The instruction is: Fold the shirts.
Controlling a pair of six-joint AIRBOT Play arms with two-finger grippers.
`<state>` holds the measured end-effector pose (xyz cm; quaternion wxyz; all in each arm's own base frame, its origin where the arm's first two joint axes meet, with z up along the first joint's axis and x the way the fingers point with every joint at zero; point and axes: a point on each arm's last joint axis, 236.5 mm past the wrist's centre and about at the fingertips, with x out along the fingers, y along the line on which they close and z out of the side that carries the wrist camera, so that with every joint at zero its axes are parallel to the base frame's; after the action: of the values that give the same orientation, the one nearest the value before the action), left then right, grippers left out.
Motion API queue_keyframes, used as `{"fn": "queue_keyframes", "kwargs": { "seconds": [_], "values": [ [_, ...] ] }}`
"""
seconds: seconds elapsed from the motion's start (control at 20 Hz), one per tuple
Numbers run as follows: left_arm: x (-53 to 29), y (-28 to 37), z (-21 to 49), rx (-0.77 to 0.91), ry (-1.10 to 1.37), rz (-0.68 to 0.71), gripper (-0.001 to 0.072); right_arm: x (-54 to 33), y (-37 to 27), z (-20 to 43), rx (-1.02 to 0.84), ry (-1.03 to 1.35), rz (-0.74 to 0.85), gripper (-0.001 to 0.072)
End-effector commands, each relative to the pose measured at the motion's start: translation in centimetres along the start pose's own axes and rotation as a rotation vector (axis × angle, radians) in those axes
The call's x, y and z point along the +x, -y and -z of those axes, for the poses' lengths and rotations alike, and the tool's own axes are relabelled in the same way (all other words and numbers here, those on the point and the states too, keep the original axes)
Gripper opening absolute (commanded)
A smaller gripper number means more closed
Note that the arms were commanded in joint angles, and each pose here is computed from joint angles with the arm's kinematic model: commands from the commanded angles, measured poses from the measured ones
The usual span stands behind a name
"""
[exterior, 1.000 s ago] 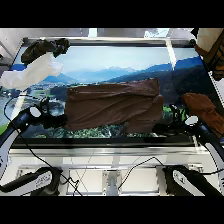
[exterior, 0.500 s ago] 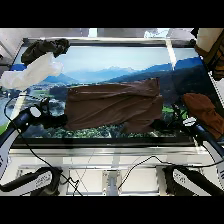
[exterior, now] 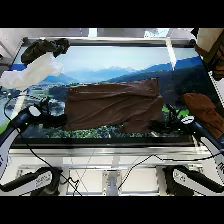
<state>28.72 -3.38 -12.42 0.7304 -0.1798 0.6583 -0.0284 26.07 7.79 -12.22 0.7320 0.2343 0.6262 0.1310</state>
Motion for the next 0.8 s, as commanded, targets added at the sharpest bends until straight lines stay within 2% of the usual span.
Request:
{"fn": "queue_keyframes", "kwargs": {
  "seconds": [0.0, 0.1, 0.35, 0.55, 0.75],
  "values": [
    [-1.7, 3.6, -1.9, 0.03, 0.037, 0.128, 0.0012, -1.9, -2.5, -2.6, -0.083, 0.04, -0.058, 0.0027],
    [-4.1, 5.6, -3.5, 0.1, 0.06, 0.176, 0.0012, -4.0, -3.6, -4.7, -0.161, 0.082, -0.049, 0.0027],
    [-12.4, 8.7, -8.4, 0.233, 0.264, 0.185, 0.0011, -10.8, -5.0, -10.2, -0.322, 0.22, 0.08, 0.0027],
    [-17.7, 10.7, -9.7, 0.298, 0.37, 0.196, 0.0011, -15.1, -7.5, -13.1, -0.395, 0.33, 0.095, 0.0026],
    [-20.6, 11.1, -11.4, 0.317, 0.476, 0.169, 0.0011, -17.7, -7.4, -15.6, -0.416, 0.424, 0.17, 0.0026]
  ]
}}
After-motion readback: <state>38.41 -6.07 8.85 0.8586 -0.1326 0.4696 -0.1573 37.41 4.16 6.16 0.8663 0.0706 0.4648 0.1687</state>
